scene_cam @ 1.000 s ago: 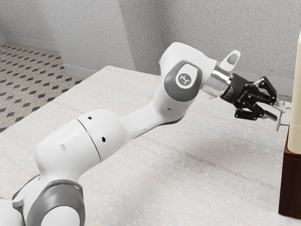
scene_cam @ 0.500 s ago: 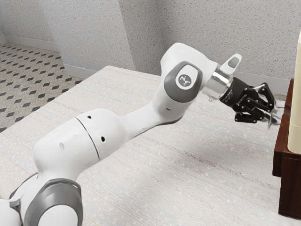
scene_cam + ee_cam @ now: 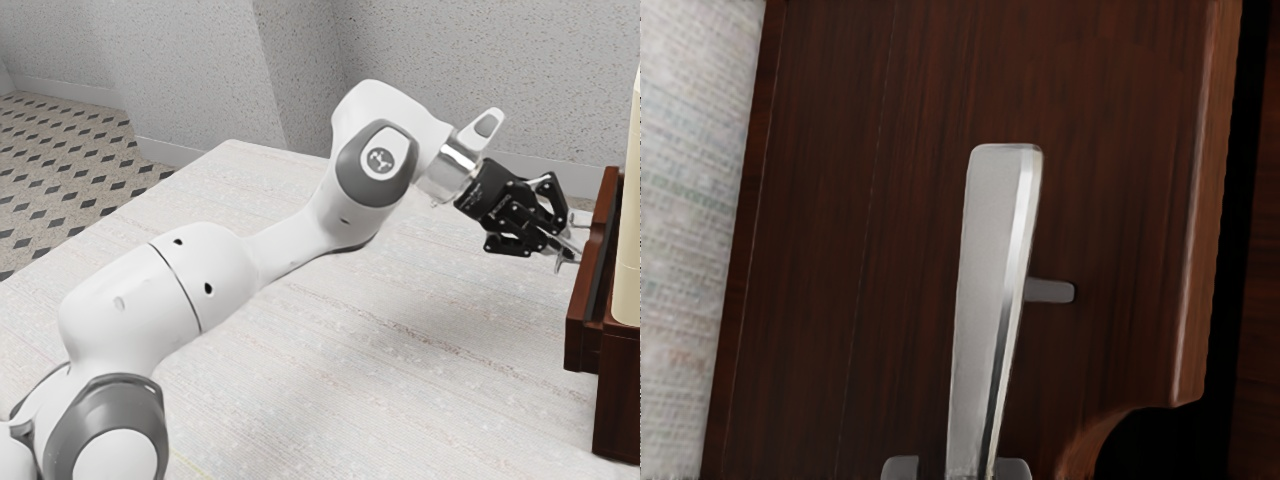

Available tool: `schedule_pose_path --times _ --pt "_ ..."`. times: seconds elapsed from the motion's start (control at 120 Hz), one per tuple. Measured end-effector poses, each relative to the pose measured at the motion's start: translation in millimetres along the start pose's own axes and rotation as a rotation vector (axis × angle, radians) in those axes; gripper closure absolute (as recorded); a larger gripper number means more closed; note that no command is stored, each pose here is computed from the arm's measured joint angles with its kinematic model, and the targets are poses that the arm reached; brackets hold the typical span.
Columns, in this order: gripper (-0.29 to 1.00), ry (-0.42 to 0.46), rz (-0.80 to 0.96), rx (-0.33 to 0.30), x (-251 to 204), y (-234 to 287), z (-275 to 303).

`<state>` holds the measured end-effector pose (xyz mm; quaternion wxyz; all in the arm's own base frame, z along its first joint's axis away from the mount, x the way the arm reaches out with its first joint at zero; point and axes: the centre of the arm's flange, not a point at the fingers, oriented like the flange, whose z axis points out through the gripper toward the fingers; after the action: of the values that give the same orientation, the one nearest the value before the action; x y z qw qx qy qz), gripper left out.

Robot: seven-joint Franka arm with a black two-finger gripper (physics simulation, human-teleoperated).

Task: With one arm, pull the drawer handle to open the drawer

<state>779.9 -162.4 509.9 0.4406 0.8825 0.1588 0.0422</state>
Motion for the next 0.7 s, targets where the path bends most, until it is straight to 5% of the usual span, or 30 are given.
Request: schedule_pose_path --times 0.7 --pt "0.66 0.02 -0.024 0.074 3 -5 -26"
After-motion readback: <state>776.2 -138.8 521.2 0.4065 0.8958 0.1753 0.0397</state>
